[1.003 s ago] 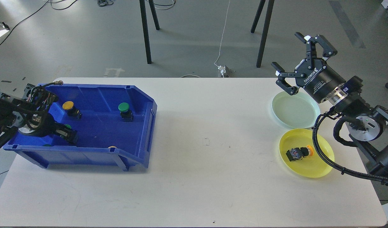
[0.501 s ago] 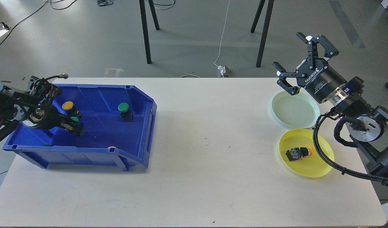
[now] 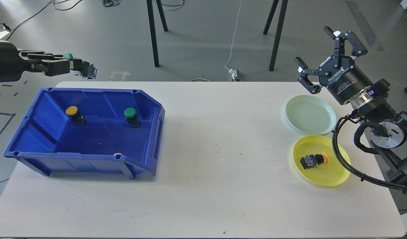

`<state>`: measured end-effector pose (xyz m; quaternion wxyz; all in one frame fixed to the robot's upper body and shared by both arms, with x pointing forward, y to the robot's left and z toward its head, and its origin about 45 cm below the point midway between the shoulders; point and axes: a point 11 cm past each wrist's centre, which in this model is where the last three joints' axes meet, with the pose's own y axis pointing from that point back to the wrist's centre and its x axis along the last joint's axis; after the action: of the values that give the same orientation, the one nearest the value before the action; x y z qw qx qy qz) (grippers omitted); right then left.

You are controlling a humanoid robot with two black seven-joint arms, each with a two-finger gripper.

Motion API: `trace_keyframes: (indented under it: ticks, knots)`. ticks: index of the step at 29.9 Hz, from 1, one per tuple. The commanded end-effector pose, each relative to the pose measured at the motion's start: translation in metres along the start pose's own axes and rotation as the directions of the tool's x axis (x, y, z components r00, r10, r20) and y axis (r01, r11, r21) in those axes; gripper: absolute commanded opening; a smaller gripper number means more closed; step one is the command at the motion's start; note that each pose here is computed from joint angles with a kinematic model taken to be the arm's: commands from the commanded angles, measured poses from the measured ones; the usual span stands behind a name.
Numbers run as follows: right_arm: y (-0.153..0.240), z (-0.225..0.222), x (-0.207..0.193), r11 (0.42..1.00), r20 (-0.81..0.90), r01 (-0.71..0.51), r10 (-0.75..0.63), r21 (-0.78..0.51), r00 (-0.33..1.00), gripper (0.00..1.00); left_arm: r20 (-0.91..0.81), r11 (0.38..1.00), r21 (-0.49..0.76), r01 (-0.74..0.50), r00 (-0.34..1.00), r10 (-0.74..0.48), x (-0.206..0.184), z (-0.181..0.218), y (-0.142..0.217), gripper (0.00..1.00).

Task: Pass button and place on color plate
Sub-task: 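Lift the green button and extend the left arm toward the center, then reach the right gripper to the left gripper and grasp the button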

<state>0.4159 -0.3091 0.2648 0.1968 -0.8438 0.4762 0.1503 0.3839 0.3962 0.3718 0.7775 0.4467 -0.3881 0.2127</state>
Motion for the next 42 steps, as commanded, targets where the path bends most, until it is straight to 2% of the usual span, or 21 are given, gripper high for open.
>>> trace_keyframes:
  ticks: [1, 3, 6, 8, 12, 20, 24, 42]
  knots:
    - [-0.002, 0.002, -0.012, 1.0, -0.037, 0.027, -0.027, 0.005, 0.999, 0.99, -0.216, 0.976, -0.2, -0.088, 0.975, 0.043, 0.005, 0.035, -0.031, 0.16]
    - [-0.001, 0.009, -0.019, 1.0, -0.079, 0.03, -0.03, -0.009, 0.996, 0.99, -0.348, 0.942, -0.31, -0.126, 0.937, 0.011, -0.001, 0.057, -0.057, 0.16]
    - [0.002, 0.023, -0.027, 0.999, -0.133, 0.045, -0.048, -0.028, 0.99, 0.99, -0.53, 0.879, -0.447, -0.166, 0.841, -0.111, -0.029, 0.091, -0.105, 0.17]
    - [0.006, 0.032, -0.031, 0.998, -0.138, 0.051, -0.056, -0.042, 0.989, 0.99, -0.595, 0.863, -0.478, -0.164, 0.783, -0.181, -0.056, 0.101, -0.128, 0.17]
    - [0.01, 0.075, -0.049, 0.987, -0.082, 0.094, -0.105, -0.128, 0.991, 0.99, -0.624, 0.848, -0.512, -0.136, 0.737, -0.259, -0.091, 0.115, -0.151, 0.17]
    - [-0.019, 0.134, -0.107, 0.952, 0.009, 0.23, -0.233, -0.204, 0.972, 0.99, -0.647, 0.851, -0.505, -0.143, 0.716, -0.264, -0.098, 0.111, -0.152, 0.17]
    - [-0.033, 0.146, -0.134, 0.936, 0.045, 0.288, -0.285, -0.203, 0.958, 0.99, -0.647, 0.852, -0.504, -0.143, 0.716, -0.262, -0.098, 0.111, -0.152, 0.17]
    - [-0.055, 0.181, -0.178, 0.908, 0.089, 0.351, -0.339, -0.229, 0.936, 0.98, -0.647, 0.851, -0.505, -0.143, 0.715, -0.264, -0.098, 0.111, -0.153, 0.18]
